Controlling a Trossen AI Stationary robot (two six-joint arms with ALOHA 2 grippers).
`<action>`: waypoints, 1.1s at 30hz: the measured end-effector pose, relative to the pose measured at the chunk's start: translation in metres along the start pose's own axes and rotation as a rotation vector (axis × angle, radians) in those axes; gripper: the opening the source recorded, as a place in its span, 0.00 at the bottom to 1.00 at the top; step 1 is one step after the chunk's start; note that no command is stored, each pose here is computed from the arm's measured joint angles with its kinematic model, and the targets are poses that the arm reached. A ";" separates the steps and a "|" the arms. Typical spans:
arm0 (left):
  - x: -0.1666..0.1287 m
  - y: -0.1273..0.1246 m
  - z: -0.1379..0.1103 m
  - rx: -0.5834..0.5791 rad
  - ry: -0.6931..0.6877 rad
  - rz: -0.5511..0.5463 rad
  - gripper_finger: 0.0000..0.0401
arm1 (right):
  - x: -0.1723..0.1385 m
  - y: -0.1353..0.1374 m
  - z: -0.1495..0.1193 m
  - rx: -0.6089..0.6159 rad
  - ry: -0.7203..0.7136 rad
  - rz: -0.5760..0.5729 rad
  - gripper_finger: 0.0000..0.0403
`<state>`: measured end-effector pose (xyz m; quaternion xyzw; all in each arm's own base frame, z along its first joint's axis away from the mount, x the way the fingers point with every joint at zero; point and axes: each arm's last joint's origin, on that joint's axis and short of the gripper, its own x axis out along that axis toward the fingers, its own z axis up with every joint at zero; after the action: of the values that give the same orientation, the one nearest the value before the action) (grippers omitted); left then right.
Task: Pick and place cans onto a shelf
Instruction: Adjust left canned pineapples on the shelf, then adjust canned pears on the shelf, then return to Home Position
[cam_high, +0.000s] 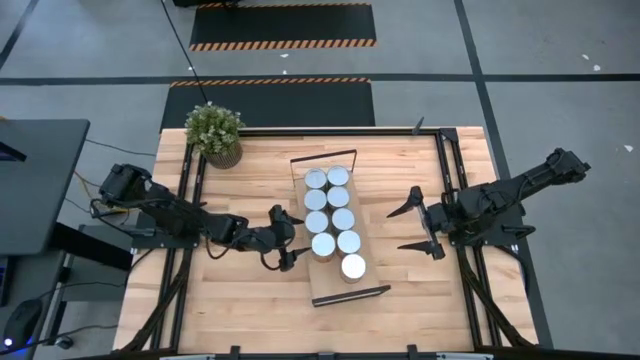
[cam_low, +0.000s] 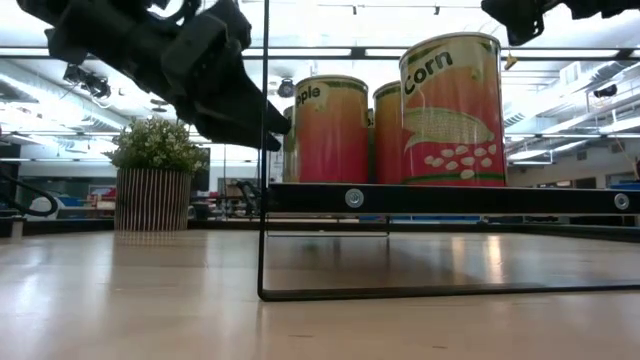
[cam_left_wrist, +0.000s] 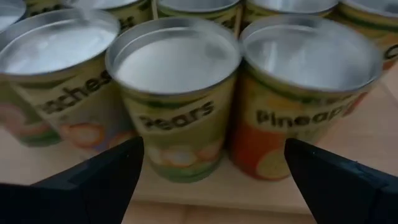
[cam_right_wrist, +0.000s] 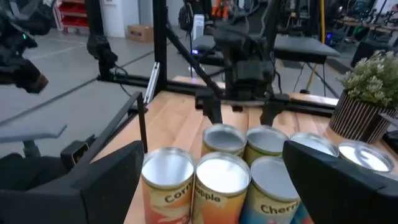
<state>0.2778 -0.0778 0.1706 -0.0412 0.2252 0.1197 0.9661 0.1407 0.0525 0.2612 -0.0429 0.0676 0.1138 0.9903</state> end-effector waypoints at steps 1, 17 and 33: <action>0.000 0.000 0.000 0.003 0.003 0.002 0.99 | -0.002 0.000 0.001 0.004 -0.009 0.000 0.97; 0.013 0.006 0.003 0.039 -0.036 -0.056 0.99 | -0.013 -0.001 0.005 -0.010 -0.059 0.053 0.97; -0.020 0.020 0.020 0.071 -0.069 -0.067 0.99 | -0.025 -0.009 -0.027 0.014 -0.171 0.011 0.97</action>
<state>0.2645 -0.0601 0.1971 -0.0100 0.1946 0.0807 0.9775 0.1154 0.0360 0.2387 -0.0255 -0.0163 0.1220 0.9921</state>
